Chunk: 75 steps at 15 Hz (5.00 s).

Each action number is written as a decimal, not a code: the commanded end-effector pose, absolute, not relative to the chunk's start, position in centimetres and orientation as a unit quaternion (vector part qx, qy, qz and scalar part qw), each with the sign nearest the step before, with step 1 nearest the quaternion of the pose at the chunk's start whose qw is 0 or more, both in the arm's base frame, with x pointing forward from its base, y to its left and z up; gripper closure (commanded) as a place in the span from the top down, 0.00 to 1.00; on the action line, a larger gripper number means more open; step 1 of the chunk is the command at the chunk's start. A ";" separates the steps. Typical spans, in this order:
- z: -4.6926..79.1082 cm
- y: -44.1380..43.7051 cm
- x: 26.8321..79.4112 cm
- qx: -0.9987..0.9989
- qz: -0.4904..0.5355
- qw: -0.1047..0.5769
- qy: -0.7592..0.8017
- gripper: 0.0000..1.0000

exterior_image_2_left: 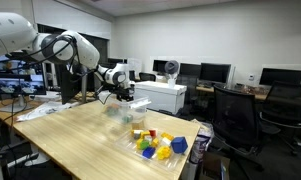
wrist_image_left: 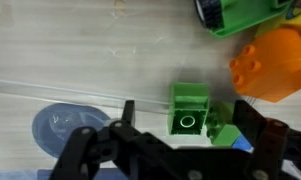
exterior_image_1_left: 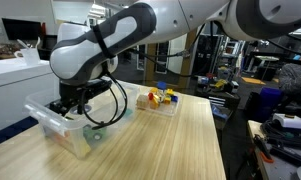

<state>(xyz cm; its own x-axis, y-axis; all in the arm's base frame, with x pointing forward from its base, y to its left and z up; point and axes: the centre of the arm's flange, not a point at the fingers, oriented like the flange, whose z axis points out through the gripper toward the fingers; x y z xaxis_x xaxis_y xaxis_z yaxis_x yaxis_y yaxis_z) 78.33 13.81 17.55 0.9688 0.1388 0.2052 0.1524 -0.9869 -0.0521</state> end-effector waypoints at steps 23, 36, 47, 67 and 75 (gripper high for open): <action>20.8 13.6 75.7 -0.983 -0.141 0.037 -0.111 0.11; 42.2 -9.6 72.0 -0.966 -0.207 0.106 0.109 0.11; 19.9 -22.5 65.0 -0.903 0.001 0.026 0.429 0.32; 39.8 -6.5 72.5 -0.900 -0.178 0.096 0.386 1.00; 32.4 0.8 71.2 -0.980 -0.070 0.060 0.178 1.00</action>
